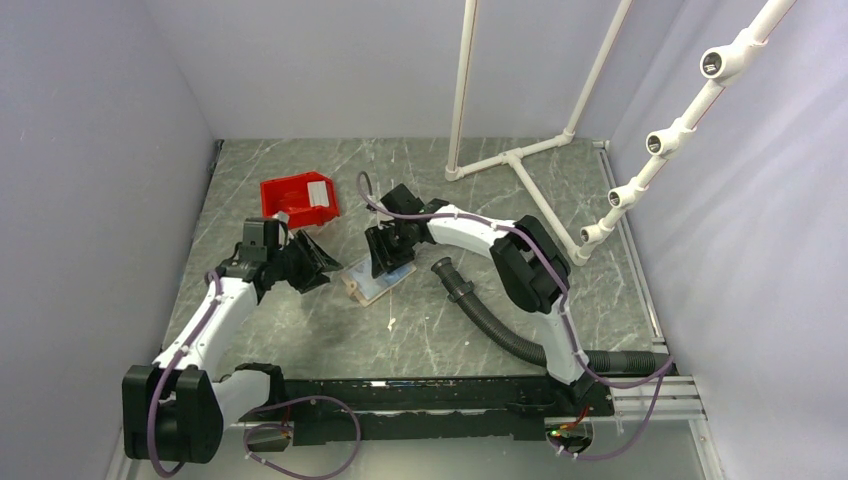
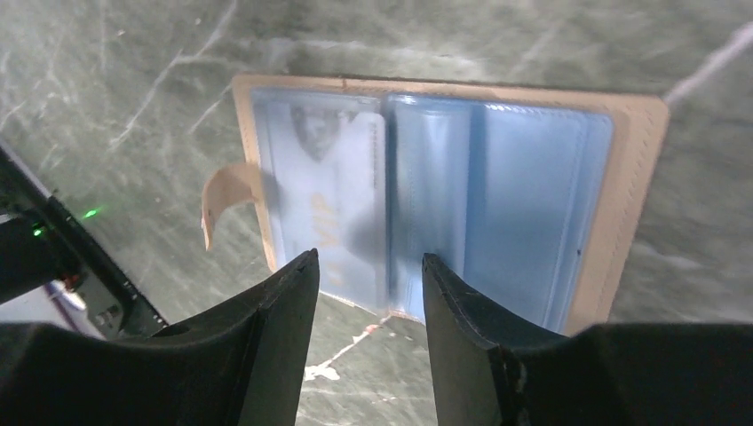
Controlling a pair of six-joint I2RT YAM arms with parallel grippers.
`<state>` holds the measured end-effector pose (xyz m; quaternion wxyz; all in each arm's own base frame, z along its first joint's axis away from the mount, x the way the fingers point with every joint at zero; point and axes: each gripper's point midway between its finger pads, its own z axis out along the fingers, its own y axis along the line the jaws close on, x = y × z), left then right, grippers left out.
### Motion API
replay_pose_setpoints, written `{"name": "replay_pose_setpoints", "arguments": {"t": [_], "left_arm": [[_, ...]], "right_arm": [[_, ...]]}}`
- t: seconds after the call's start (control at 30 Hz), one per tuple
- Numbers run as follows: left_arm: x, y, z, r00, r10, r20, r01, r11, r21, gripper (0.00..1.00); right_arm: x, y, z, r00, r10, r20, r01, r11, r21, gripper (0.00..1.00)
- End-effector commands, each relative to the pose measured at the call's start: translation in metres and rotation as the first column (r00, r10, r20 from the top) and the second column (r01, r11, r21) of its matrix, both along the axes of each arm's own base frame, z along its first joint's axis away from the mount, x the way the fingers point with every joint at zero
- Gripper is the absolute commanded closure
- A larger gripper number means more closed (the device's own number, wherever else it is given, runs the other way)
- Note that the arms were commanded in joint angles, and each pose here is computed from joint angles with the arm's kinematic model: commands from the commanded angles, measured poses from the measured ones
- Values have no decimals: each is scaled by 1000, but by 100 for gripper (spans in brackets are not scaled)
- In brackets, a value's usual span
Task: Put the credit cards into the card holder
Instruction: Insert the credit card into the card holder, then pick up the credit card from the storage box.
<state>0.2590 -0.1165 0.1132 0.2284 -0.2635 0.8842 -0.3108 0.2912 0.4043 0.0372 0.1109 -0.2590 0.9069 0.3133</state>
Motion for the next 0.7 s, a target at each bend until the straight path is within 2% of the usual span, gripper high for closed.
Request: {"name": "replay_pose_setpoints", "arguments": {"t": [0.0, 0.17, 0.27, 0.37, 0.43, 0.5, 0.6, 0.67], "left_arm": [[15, 2, 23, 997, -15, 75, 16, 1000, -13, 46], [24, 13, 37, 995, 11, 104, -9, 1000, -19, 43], [37, 24, 49, 992, 30, 126, -28, 1000, -13, 42], [51, 33, 62, 988, 42, 147, -40, 999, -16, 41], [62, 39, 68, 986, 48, 157, -44, 999, -31, 41], [72, 42, 75, 984, 53, 169, -44, 998, -52, 40], [85, 45, 78, 984, 58, 169, -45, 996, -82, 40], [94, 48, 81, 983, 57, 174, -43, 995, -85, 36]], "right_arm": [[21, -22, 23, 989, -58, 137, 68, 995, -69, 51], [32, -46, 33, 962, -119, 244, 155, 979, -131, 52], [55, -81, 30, 904, -172, 391, 283, 927, -247, 53], [68, -102, 36, 872, -155, 465, 331, 885, -326, 54], [63, -89, 40, 890, -120, 439, 262, 924, -278, 50], [52, -68, 44, 926, -107, 361, 173, 972, -158, 45], [49, -47, 45, 962, -122, 244, 124, 992, 8, 42], [53, -41, 36, 974, -113, 196, 108, 994, 36, 42]]}}
